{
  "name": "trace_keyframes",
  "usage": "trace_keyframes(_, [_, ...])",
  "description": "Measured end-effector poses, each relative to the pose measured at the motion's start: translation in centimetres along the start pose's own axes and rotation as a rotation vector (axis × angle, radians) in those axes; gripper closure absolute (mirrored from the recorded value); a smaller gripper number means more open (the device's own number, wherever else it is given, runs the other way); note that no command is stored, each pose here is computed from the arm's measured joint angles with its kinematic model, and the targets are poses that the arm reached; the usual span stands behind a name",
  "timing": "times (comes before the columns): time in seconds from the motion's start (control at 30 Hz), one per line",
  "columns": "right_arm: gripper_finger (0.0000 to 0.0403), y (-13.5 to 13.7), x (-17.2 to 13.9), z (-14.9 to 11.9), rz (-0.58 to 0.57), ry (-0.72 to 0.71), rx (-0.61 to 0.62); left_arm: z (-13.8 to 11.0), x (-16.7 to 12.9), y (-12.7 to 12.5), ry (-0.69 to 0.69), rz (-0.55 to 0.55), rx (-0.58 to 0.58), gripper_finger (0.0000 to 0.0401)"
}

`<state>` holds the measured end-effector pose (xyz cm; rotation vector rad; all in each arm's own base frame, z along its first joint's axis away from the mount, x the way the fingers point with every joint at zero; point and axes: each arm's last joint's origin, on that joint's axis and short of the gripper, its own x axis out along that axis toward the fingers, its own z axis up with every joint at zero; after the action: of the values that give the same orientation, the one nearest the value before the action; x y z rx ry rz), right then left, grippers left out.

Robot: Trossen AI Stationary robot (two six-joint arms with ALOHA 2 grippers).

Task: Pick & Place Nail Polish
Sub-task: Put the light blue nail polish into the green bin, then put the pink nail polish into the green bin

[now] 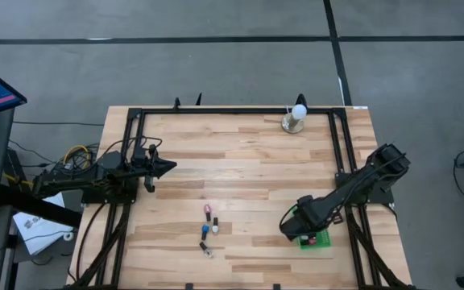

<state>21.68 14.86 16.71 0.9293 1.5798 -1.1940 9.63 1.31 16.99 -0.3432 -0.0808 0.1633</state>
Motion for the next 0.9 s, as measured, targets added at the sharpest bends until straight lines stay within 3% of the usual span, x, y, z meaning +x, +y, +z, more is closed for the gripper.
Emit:
trace_keyframes(0.4, [0.0341,0.3,0.2,0.5,-0.017,0.015,-0.031,0.0,0.0,0.0,0.000,0.000,0.000,0.0400])
trace_keyframes(0.73, [0.0285,0.5,0.1,0.4,-0.002,0.020,-0.049,0.0,0.0,0.0,0.000,0.000,0.000,0.0400])
trace_keyframes(0.9, [0.0270,1.1,-2.1,0.5,0.062,0.009,-0.139,0.0,0.0,0.0,0.000,0.000,0.000,0.0400])
